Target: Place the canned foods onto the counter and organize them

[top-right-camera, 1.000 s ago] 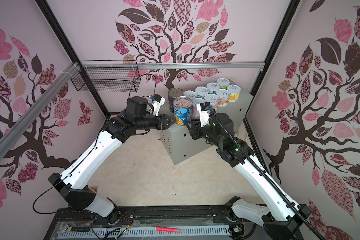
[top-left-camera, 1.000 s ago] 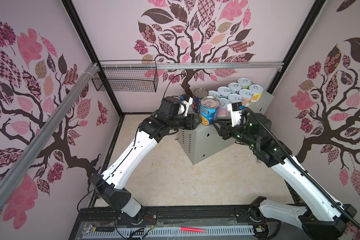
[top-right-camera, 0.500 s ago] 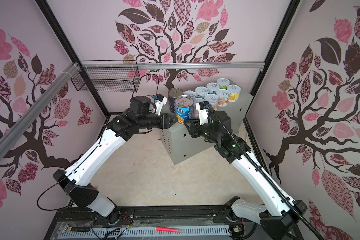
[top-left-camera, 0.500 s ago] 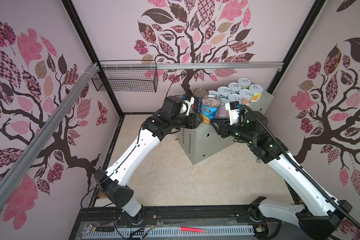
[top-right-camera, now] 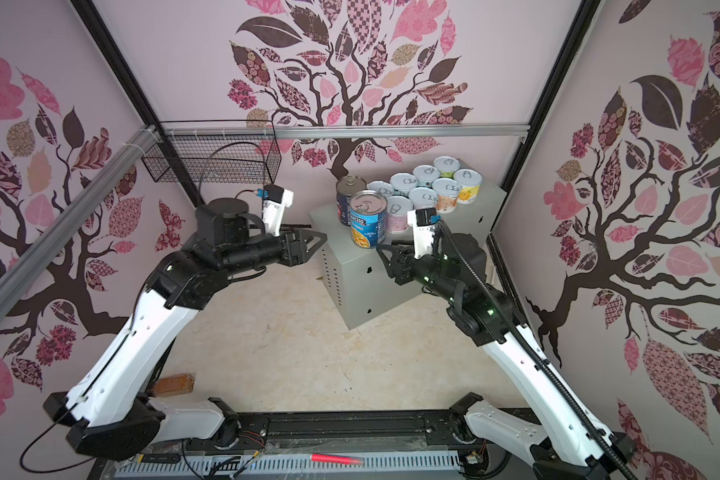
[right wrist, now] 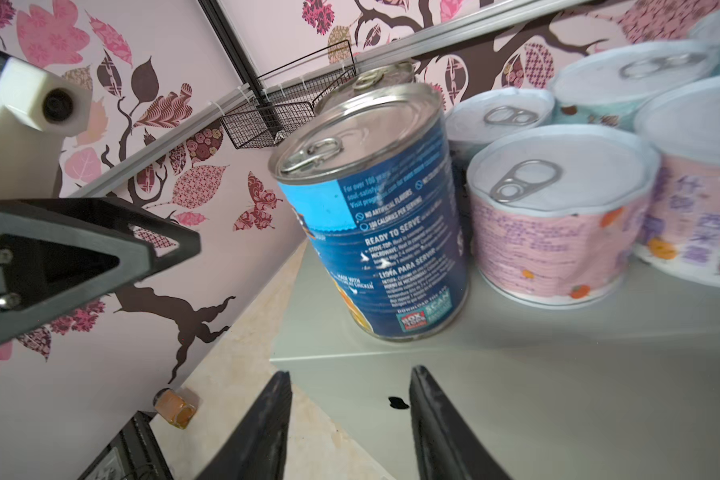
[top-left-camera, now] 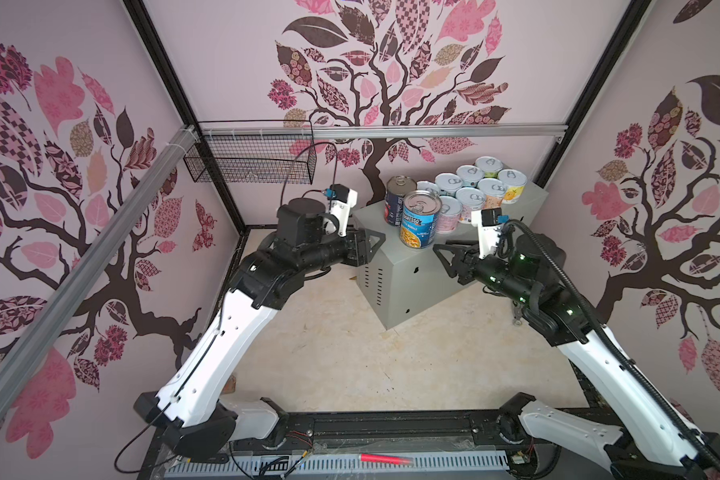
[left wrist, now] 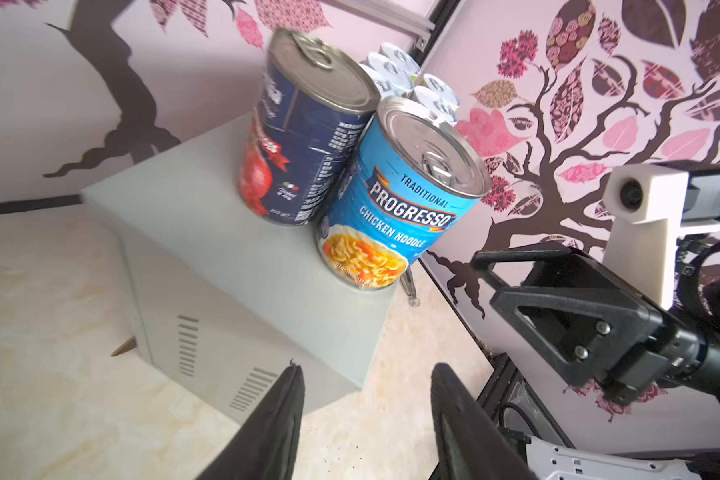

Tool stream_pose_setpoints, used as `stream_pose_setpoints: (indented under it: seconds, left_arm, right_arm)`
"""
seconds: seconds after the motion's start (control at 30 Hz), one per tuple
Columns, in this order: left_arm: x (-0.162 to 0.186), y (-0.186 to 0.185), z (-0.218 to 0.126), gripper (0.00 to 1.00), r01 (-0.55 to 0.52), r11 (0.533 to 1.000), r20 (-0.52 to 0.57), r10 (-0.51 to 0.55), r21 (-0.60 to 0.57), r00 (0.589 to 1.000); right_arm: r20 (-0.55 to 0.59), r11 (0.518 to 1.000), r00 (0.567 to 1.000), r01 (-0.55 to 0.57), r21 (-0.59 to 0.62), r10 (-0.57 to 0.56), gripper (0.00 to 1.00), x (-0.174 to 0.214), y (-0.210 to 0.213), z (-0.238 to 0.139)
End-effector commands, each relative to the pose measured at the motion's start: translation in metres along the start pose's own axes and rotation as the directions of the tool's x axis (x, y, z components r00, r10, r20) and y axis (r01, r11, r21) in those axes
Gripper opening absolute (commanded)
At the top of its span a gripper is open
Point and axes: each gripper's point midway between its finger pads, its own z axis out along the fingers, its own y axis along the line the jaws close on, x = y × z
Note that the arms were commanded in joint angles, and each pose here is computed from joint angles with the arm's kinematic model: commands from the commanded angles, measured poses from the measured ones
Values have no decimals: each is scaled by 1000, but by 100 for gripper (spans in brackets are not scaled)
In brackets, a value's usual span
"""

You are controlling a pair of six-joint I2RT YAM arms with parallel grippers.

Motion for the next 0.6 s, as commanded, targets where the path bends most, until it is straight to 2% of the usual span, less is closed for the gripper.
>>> stream_pose_setpoints:
  seconds: [0.0, 0.13, 0.27, 0.5, 0.57]
  left_arm:
    - [32, 33, -12, 58, 19, 995, -55, -24, -97, 998]
    - [62, 56, -38, 64, 35, 984, -87, -51, -172, 995]
    - [97, 76, -52, 78, 36, 968, -129, -70, -248, 989]
    - [144, 120, -56, 96, 39, 915, -155, -110, -402, 982]
    - [154, 136, -54, 98, 30, 889, -164, -117, -457, 980]
  right_arm:
    - [-63, 993, 998, 5, 120, 2, 54, 28, -25, -14]
    - [-91, 980, 995, -18, 196, 36, 58, 66, -48, -25]
    - [-91, 969, 993, -49, 242, 73, 67, 97, -64, -34]
    - [-41, 916, 996, -56, 398, 79, 91, 142, -109, -48]
    - [-12, 891, 998, -54, 451, 67, 98, 150, -122, -52]
